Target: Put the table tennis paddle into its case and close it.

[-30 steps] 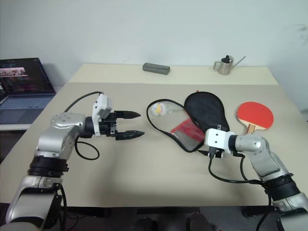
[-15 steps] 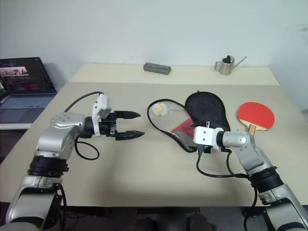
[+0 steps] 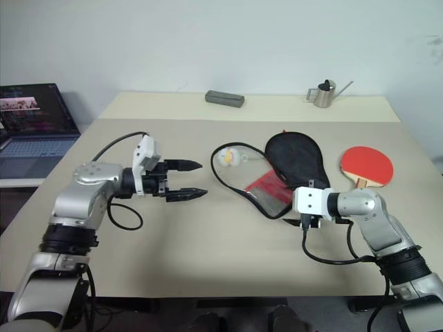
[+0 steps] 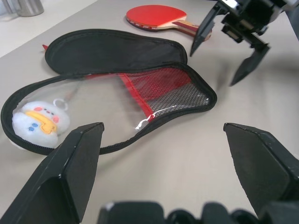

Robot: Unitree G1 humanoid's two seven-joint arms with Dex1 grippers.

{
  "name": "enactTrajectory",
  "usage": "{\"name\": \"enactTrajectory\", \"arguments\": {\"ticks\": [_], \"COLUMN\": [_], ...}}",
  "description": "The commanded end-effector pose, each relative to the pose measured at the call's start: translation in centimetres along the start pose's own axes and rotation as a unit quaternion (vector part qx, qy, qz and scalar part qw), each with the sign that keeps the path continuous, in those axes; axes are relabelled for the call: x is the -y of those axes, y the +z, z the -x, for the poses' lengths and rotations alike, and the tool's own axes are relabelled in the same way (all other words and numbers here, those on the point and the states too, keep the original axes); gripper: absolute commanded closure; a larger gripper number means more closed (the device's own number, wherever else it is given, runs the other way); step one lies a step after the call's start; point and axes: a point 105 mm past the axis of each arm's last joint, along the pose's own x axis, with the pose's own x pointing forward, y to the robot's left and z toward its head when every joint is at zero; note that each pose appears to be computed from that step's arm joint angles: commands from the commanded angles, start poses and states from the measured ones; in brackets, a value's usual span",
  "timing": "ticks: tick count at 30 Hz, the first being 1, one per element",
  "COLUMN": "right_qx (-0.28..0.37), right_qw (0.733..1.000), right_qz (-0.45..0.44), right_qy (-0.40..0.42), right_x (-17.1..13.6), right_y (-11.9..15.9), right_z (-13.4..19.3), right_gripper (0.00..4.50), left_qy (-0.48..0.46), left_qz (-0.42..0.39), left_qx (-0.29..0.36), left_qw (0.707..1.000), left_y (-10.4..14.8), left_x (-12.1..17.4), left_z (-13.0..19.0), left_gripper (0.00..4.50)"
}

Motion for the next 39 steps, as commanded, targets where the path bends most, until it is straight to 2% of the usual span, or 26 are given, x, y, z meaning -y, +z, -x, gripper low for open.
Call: {"name": "enactTrajectory", "arguments": {"ticks": [1, 8, 19, 27, 33, 39], "right_qx": [-0.018, -0.027, 0.023, 0.034, 0.037, 0.059], "right_qw": [0.998, 0.995, 0.994, 0.994, 0.997, 0.996], "right_qz": [0.062, 0.087, 0.096, 0.096, 0.074, 0.065], "right_qy": [-0.019, -0.038, -0.036, -0.031, -0.006, -0.01], "right_x": [1.0, 1.4, 1.4, 1.2, 0.8, 0.6], "right_y": [-0.2, -0.8, 2.3, 3.2, 3.1, 4.5], "right_z": [-0.2, -1.2, -3.6, -4.9, -3.3, -2.5], "right_gripper": [0.06, 0.06, 0.06, 0.06, 0.06, 0.06], "left_qy": [0.0, 0.002, 0.001, 0.002, 0.003, 0.003], "left_qz": [-0.026, -0.026, -0.026, -0.024, -0.024, -0.022], "left_qx": [0.01, 0.008, 0.005, 0.007, 0.009, 0.01], "left_qw": [1.0, 1.0, 1.0, 1.0, 1.0, 1.0], "left_y": [1.3, 1.2, 1.1, 1.0, 1.0, 0.9], "left_x": [-0.2, -0.2, -0.1, -0.1, 0.0, -0.2], "left_z": [0.2, 0.4, 0.5, 0.4, 0.4, 0.2], "left_gripper": [0.0, 0.0, 0.0, 0.0, 0.0, 0.0]}}
